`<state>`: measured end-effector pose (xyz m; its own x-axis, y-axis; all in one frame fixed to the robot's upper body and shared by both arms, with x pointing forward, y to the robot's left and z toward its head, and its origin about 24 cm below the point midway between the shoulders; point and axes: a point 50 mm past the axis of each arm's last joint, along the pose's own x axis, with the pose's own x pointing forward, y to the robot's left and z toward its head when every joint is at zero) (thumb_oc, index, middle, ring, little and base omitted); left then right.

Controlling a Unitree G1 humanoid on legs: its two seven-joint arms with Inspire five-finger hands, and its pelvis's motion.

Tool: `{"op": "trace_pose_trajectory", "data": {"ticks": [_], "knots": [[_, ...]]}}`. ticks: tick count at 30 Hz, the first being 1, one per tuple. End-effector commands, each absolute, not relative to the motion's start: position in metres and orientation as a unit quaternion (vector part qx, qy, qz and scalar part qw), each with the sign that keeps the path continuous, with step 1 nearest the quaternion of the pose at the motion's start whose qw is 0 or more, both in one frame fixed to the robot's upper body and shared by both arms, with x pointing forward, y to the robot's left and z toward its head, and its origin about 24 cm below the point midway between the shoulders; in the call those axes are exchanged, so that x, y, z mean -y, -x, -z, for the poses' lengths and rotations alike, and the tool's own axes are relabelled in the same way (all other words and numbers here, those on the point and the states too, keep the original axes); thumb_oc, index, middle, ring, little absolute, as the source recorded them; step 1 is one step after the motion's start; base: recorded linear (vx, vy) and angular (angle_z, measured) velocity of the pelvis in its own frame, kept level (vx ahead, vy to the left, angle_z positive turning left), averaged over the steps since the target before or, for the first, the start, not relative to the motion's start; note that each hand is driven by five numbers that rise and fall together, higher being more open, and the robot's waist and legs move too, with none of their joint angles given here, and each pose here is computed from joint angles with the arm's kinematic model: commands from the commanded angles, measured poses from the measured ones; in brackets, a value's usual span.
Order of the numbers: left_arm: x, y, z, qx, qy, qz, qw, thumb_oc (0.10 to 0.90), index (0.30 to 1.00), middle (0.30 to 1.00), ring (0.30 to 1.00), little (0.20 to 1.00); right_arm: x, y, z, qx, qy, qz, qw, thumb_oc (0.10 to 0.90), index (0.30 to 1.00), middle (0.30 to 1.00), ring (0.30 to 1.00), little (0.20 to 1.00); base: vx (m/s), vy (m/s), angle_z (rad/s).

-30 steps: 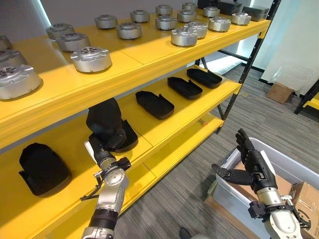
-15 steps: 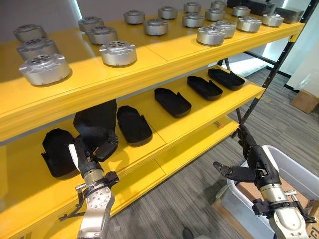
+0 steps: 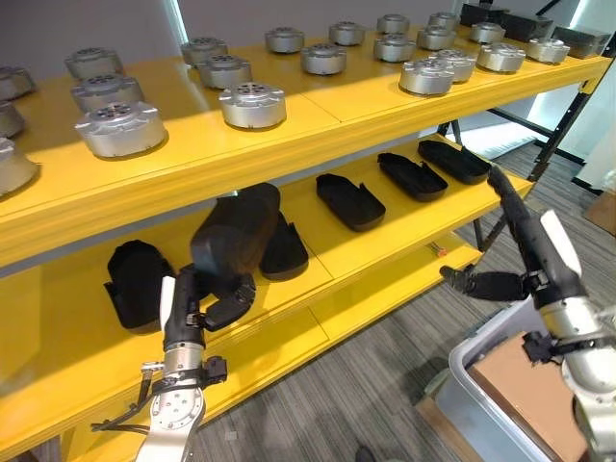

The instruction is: Move parts from the plastic box to the shelf.

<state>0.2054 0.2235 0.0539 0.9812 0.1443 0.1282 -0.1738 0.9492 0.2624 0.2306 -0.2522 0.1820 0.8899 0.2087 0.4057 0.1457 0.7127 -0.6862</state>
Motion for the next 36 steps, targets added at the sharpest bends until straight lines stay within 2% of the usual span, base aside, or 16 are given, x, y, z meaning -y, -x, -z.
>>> {"op": "trace_pose_trajectory", "data": {"ticks": [1,8,16,36], "knots": [[-0.218,-0.216,-0.127,0.248,-0.137,-0.031,0.958,0.400,0.300,0.300,0.300,0.300,0.241,-0.231,-0.221,0.353,0.353,0.003,0.867,0.900,1.000,1.000,1.000,1.000,-0.04,0.000,0.17],[-0.221,-0.208,-0.125,0.230,-0.141,0.000,0.963,0.400,0.300,0.300,0.300,0.300,0.230,-0.246,-0.242,0.356,0.410,-0.047,0.838,0.900,1.000,1.000,1.000,1.000,-0.03,0.000,0.10],[-0.234,-0.199,-0.114,0.195,-0.130,-0.030,0.972,0.400,0.300,0.300,0.300,0.300,0.218,-0.260,-0.226,0.304,0.398,-0.112,0.858,0.900,1.000,1.000,1.000,1.000,-0.01,-0.001,0.09],[-0.248,-0.193,-0.110,0.175,-0.123,-0.068,0.974,0.400,0.300,0.300,0.300,0.300,0.223,-0.279,-0.192,0.234,0.353,-0.088,0.902,0.900,1.000,1.000,1.000,1.000,0.00,0.002,0.07]]}}
